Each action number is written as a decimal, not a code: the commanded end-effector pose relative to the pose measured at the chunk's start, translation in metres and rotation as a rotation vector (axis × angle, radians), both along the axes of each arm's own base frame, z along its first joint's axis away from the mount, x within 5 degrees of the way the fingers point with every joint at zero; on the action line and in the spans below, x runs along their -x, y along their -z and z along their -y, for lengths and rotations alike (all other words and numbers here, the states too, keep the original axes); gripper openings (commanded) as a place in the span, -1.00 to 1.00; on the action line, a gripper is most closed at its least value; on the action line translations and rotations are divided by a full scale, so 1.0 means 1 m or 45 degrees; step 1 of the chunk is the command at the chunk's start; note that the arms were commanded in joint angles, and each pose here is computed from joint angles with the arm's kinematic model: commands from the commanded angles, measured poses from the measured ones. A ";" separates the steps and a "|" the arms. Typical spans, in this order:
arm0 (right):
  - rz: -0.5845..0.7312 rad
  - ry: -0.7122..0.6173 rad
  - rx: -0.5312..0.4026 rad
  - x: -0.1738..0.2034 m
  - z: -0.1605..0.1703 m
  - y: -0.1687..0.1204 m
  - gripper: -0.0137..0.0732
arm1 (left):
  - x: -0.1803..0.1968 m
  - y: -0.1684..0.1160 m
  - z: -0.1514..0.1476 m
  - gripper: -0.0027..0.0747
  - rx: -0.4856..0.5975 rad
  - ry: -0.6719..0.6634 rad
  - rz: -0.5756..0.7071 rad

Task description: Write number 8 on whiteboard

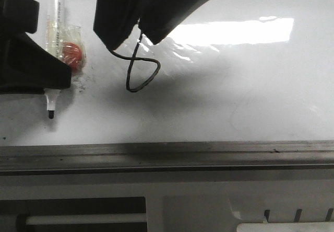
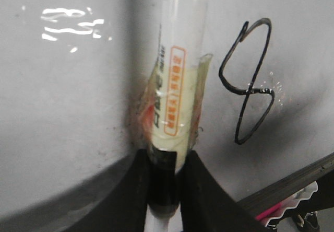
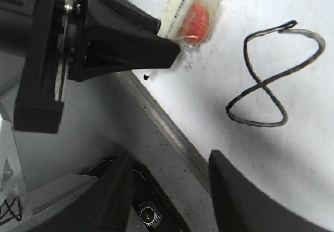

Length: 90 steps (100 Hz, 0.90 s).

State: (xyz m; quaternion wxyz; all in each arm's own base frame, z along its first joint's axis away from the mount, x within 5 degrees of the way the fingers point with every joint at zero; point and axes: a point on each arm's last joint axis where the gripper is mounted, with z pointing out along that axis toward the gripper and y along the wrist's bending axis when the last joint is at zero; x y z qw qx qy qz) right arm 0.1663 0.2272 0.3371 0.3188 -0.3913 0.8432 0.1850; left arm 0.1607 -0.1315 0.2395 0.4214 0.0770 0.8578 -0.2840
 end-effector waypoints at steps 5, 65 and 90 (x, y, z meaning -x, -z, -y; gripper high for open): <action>0.082 0.002 -0.091 0.000 0.002 -0.019 -0.01 | -0.005 -0.016 0.000 -0.98 0.098 -0.045 0.068; 0.150 -0.003 -0.052 -0.002 0.006 -0.021 -0.02 | -0.004 -0.022 -0.002 0.18 0.159 -0.074 0.074; 0.283 0.008 -0.164 0.007 0.021 -0.041 -0.84 | 0.020 -0.054 -0.019 -0.31 0.257 -0.041 0.222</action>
